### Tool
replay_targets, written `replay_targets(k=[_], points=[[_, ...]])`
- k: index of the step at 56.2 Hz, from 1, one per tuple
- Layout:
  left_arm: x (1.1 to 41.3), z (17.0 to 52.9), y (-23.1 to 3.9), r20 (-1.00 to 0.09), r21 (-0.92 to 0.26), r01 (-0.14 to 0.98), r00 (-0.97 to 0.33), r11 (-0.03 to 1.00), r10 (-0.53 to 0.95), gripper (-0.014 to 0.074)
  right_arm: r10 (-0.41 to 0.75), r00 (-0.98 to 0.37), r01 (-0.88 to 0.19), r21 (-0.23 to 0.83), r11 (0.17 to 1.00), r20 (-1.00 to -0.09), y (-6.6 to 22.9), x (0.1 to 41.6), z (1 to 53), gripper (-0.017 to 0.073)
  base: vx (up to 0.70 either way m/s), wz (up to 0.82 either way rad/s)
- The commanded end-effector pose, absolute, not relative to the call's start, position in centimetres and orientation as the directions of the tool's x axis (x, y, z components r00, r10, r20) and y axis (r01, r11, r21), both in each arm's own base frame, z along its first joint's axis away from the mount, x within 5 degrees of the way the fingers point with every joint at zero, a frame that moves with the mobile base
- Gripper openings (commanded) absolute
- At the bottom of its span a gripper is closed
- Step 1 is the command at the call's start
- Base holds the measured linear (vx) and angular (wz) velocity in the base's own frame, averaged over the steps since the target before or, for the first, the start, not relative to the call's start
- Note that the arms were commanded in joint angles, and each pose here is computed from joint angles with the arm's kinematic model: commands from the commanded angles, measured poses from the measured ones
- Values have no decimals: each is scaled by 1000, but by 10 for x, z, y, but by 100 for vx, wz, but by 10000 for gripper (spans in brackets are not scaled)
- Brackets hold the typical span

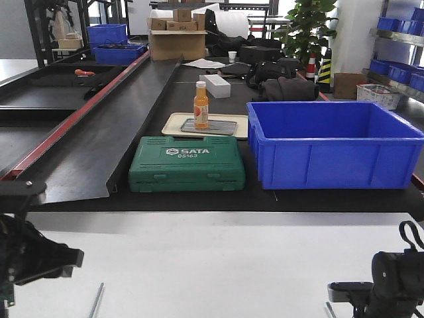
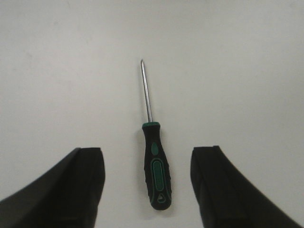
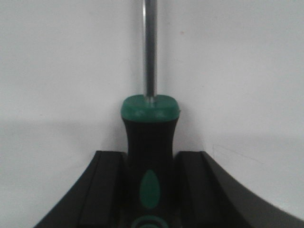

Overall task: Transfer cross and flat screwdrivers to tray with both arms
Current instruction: 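Lower the left gripper and grasp the other green-handled screwdriver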

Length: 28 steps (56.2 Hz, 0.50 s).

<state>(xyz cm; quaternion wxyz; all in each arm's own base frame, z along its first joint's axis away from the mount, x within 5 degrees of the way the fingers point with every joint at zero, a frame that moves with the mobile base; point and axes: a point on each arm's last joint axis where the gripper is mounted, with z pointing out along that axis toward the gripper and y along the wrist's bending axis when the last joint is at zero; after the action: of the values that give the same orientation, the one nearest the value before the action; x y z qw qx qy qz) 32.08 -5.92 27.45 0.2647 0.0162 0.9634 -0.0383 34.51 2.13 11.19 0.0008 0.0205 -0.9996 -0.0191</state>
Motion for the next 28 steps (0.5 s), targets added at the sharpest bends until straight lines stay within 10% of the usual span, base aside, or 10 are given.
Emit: replay_targets(k=[1, 28], points=[[338, 268, -64, -521, -85, 38, -853, 996, -12, 524, -40, -998, -42, 48, 998, -48, 22, 349, 129, -10, 0, 0], [366, 178, -75, -301, -130, -47, -950, 990, -85, 524, -40, -998, -42, 48, 998, -39, 22, 348, 129, -10, 0, 0]])
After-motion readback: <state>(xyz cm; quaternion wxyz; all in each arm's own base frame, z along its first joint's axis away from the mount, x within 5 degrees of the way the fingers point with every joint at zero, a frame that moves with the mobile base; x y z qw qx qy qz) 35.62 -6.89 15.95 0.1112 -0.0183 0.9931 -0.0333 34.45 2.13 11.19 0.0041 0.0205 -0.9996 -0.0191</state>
